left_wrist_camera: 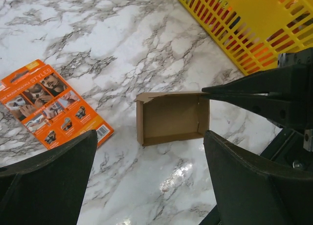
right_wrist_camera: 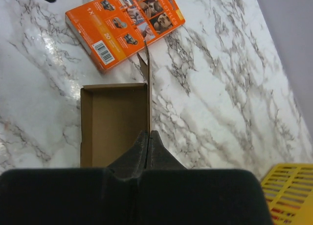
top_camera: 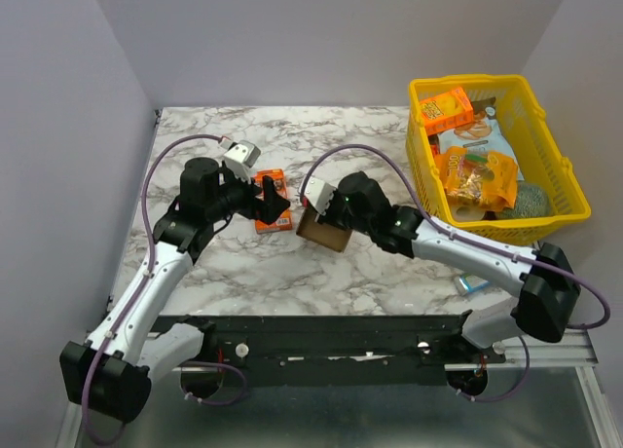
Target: Fold the paper box
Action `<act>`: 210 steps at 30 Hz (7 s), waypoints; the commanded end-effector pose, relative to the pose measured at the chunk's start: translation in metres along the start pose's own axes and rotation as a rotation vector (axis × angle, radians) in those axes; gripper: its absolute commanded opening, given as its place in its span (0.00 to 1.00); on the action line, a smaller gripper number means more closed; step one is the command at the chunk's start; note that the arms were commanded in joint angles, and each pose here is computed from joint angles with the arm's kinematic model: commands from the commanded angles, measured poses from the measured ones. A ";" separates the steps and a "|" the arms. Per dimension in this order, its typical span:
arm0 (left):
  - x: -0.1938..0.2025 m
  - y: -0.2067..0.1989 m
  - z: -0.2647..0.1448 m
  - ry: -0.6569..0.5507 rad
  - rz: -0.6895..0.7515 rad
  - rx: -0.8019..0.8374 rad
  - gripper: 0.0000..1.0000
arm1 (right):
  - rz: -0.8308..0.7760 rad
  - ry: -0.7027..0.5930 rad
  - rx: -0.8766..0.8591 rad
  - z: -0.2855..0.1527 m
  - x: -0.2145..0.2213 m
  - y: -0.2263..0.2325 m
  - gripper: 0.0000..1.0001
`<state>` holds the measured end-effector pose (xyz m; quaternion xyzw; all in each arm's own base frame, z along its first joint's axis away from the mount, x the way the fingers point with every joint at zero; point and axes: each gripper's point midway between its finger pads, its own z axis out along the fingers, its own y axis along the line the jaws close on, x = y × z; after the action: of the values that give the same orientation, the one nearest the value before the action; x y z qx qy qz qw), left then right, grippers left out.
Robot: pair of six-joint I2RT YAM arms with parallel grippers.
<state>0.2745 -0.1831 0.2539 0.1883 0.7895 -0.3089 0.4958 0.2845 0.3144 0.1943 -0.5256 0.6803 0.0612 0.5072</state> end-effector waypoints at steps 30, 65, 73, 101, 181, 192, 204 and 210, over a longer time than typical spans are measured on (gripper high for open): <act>0.059 0.060 0.056 0.252 0.138 0.008 0.88 | 0.494 0.047 -0.038 0.012 0.026 -0.031 0.53; 0.095 0.062 0.104 0.362 0.228 0.007 0.34 | 0.558 0.155 -0.039 0.039 0.097 -0.014 0.36; 0.102 0.062 0.105 0.396 0.255 -0.020 0.24 | 0.548 0.165 -0.038 0.039 0.102 -0.012 0.26; 0.101 0.019 0.131 0.271 0.149 -0.045 0.00 | 0.560 0.143 0.126 0.043 0.087 -0.030 0.01; 0.193 0.023 0.081 0.021 0.116 -0.390 0.00 | 1.013 -0.059 0.223 -0.067 0.069 0.058 0.55; 0.215 0.022 0.073 0.049 0.163 -0.375 0.00 | 0.937 -0.060 0.243 -0.025 0.021 0.037 0.44; 0.202 0.011 0.066 0.020 0.140 -0.364 0.10 | 0.938 0.091 0.207 0.036 0.065 0.076 0.39; 0.190 0.005 0.046 0.010 0.089 -0.343 0.60 | 0.973 0.144 0.206 0.044 0.090 0.090 0.38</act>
<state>0.2350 -0.2245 0.0626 0.1505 0.8142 -0.1481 0.5408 0.2525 0.3250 0.0897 -0.1062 0.8703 0.1868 0.4432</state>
